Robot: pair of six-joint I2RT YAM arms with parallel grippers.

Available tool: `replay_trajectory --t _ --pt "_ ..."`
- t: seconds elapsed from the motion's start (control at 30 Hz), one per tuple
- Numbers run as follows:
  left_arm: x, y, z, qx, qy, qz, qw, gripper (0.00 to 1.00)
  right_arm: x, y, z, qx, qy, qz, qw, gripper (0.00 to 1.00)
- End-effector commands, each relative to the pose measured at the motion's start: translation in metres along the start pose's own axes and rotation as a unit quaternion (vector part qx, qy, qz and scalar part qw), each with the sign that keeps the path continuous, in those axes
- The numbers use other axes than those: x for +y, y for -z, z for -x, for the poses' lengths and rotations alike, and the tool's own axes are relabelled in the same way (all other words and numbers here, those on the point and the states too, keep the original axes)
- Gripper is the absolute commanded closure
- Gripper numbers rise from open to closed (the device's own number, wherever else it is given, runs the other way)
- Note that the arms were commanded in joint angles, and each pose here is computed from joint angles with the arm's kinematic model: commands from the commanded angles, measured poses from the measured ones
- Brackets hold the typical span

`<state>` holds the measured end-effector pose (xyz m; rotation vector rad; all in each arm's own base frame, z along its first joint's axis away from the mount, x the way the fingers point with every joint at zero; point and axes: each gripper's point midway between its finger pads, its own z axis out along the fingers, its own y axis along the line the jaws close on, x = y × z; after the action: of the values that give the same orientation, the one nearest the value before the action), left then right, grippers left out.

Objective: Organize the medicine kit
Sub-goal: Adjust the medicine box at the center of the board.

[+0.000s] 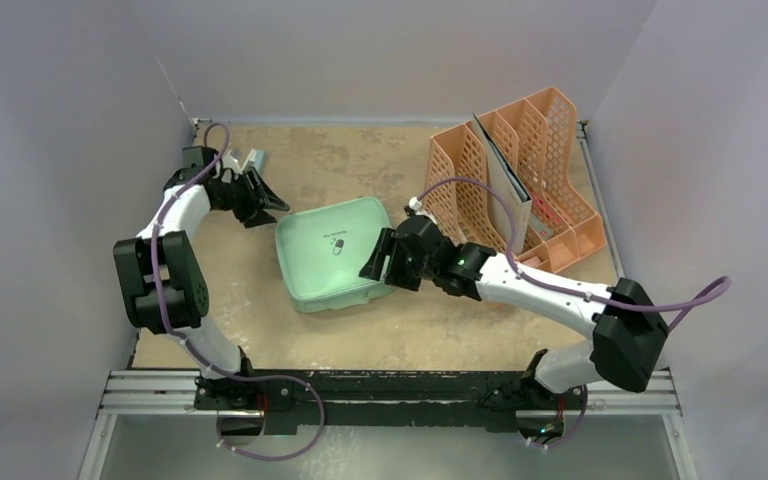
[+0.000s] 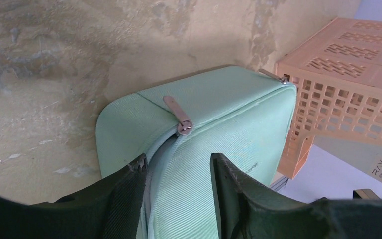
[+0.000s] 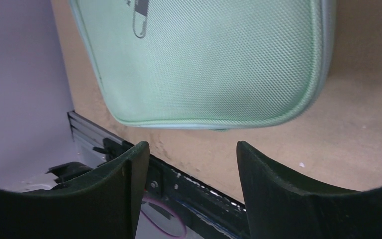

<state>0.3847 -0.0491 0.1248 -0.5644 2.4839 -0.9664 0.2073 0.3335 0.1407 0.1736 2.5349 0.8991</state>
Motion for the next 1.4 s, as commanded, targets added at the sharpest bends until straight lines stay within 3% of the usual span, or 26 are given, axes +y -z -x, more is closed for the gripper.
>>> replay_trajectory --t 0.0,0.2,0.33,0.43,0.67,0.8,1.1,1.37 --pt "0.009 -0.003 0.003 0.012 -0.013 0.013 1.000 0.54 0.025 -0.008 0.012 -0.025 -0.045 0.044 0.998 0.34" --pt "0.025 0.002 -0.005 0.021 -0.019 0.057 0.998 0.65 0.020 -0.021 0.009 -0.018 -0.035 0.026 0.999 0.37" --pt "0.031 0.008 -0.014 0.022 -0.026 0.077 0.996 0.80 0.013 -0.019 0.022 -0.042 -0.007 -0.006 0.999 0.40" --pt "0.033 0.007 -0.024 0.031 -0.029 0.077 0.996 0.81 0.014 -0.012 0.025 -0.049 -0.017 -0.009 0.999 0.40" --pt "0.036 0.006 -0.034 0.048 -0.027 0.075 0.996 0.91 -0.002 0.009 0.026 -0.067 -0.046 -0.032 0.996 0.28" --pt "0.033 0.009 -0.041 0.049 -0.038 0.080 0.995 0.93 -0.017 0.003 0.007 -0.041 -0.063 -0.029 0.997 0.30" --pt "0.042 0.010 -0.055 0.040 -0.024 0.097 0.994 0.94 -0.013 -0.012 0.005 -0.031 -0.057 -0.029 0.997 0.32" --pt "0.041 0.010 -0.071 0.036 -0.018 0.096 0.995 0.94 0.007 -0.028 0.034 -0.054 0.046 0.022 0.997 0.37"
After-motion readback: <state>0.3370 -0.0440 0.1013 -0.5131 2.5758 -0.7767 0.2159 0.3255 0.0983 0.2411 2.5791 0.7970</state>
